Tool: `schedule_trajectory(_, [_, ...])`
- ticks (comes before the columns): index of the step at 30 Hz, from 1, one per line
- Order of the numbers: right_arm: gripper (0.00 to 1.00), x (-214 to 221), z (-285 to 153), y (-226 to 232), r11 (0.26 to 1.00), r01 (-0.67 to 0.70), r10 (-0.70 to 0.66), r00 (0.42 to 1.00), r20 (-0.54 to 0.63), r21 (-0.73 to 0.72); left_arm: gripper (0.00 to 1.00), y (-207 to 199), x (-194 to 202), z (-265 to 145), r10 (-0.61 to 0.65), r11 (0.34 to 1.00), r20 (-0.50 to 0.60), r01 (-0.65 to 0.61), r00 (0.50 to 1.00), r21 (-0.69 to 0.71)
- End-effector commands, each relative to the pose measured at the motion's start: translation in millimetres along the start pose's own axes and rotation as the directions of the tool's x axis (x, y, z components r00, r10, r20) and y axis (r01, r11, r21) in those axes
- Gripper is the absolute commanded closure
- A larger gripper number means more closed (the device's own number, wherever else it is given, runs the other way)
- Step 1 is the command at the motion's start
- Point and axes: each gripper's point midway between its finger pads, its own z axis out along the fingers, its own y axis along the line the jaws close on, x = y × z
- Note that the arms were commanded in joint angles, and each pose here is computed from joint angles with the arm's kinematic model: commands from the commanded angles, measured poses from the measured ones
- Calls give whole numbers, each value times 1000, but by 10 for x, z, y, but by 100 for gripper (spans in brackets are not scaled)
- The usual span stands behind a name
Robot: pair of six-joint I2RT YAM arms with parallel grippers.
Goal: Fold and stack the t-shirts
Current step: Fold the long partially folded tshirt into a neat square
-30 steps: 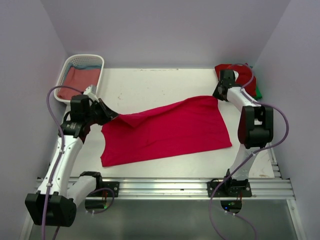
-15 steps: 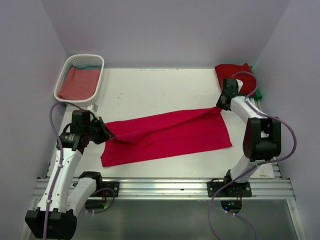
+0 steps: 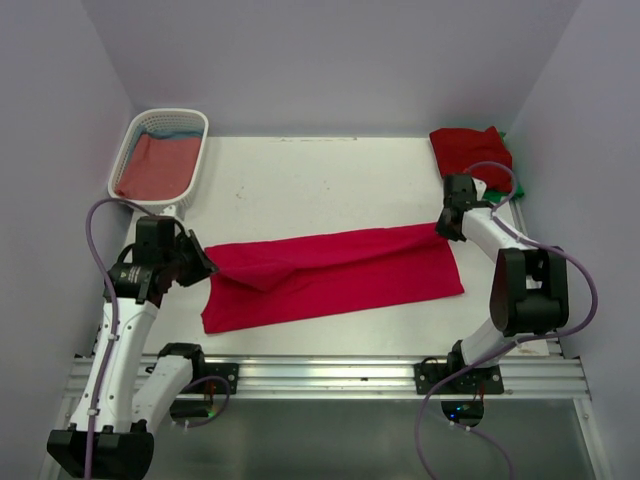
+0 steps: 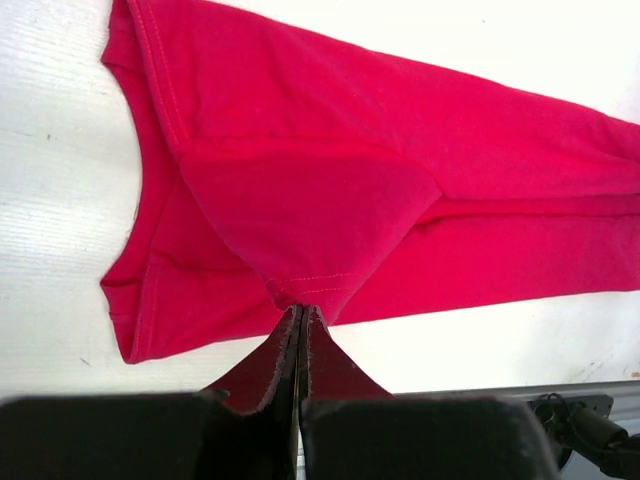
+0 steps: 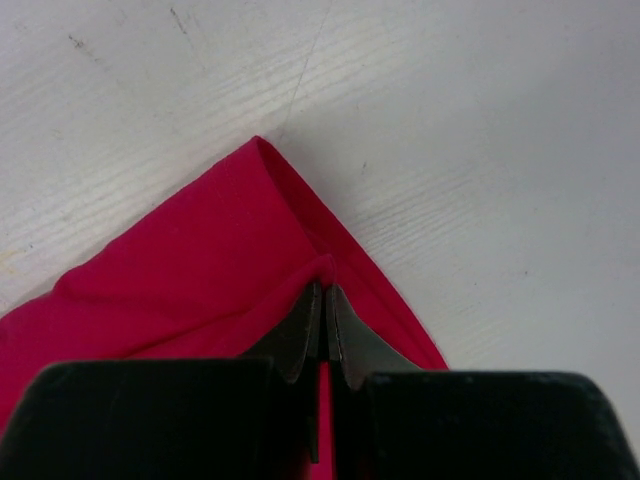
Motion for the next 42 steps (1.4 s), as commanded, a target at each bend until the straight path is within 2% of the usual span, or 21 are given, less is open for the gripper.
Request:
schedule_trajectory(1, [100, -71, -78, -38, 1000, 9, -10, 999, 34, 19, 100, 62, 3, -69, 9, 999, -4, -9, 1000, -38])
schedule_trajectory(17, [98, 105, -89, -98, 996, 39, -39, 999, 0, 78, 100, 192, 360, -51, -6, 998, -94, -1, 996, -70])
schedule_trajectory(18, [88, 140, -117, -106, 995, 45, -44, 999, -12, 84, 100, 179, 342, -84, -8, 998, -84, 2, 996, -67])
schedule_trajectory(19, [64, 135, -142, -116, 995, 40, -39, 999, -10, 92, 100, 179, 337, -105, -9, 998, -82, 4, 997, -70])
schedule_trajectory(22, [45, 61, -318, -93, 996, 33, -35, 999, 25, 89, 77, 121, 274, -224, -32, 998, -37, 30, 999, -54])
schedule_trajectory(23, [43, 21, -371, -81, 997, 27, -30, 999, 38, 78, 62, 67, 218, -264, -37, 999, -6, 37, 999, -29])
schedule_trajectory(25, [41, -114, -521, -23, 999, 13, -16, 997, 78, 46, 51, -27, 75, -384, -45, 999, 70, 45, 997, 9])
schedule_trajectory(26, [39, -149, -560, 2, 999, 10, -13, 996, 87, 32, 40, -55, 7, -417, -48, 999, 101, 46, 994, 17])
schedule_trajectory(28, [39, -255, -615, 85, 1000, -3, 4, 994, 112, -9, 32, -125, -136, -421, -49, 998, 154, 43, 987, 42])
schedule_trajectory(31, [41, -299, -587, 212, 998, -10, 16, 994, 107, -54, 29, -113, -172, -164, -50, 997, 167, 41, 985, 58])
schedule_trajectory(32, [44, -278, -559, 274, 997, -8, 16, 995, 95, -80, 31, -223, -293, -85, -44, 993, 211, 19, 976, 117])
schedule_trajectory(33, [62, -309, -524, 340, 994, -15, 26, 994, 107, -105, 34, -147, -191, 138, -47, 994, 168, 30, 985, 104])
schedule_trajectory(34, [76, -268, -443, 382, 994, -11, 21, 996, 87, -112, 52, -160, -194, 232, -48, 993, 161, 29, 986, 116])
schedule_trajectory(35, [91, -254, -413, 433, 992, -8, 19, 997, 78, -129, 64, -248, -271, 317, -41, 987, 179, 12, 983, 161])
schedule_trajectory(36, [100, -239, -386, 520, 987, -9, 20, 998, 61, -163, 78, -193, -194, 497, -51, 989, 133, 32, 990, 146])
schedule_trajectory(37, [100, -208, -337, 544, 986, -12, 20, 999, 46, -164, 100, -186, -192, 582, -53, 989, 125, 34, 991, 146])
schedule_trajectory(38, [100, -188, -259, 600, 984, -11, 17, 999, 36, -176, 100, -228, -247, 659, -55, 985, 142, 30, 988, 169])
schedule_trajectory(42, [100, -33, -117, 685, 979, -12, 9, 1000, -17, -202, 100, -55, -98, 1058, -64, 992, 67, 56, 996, 114])
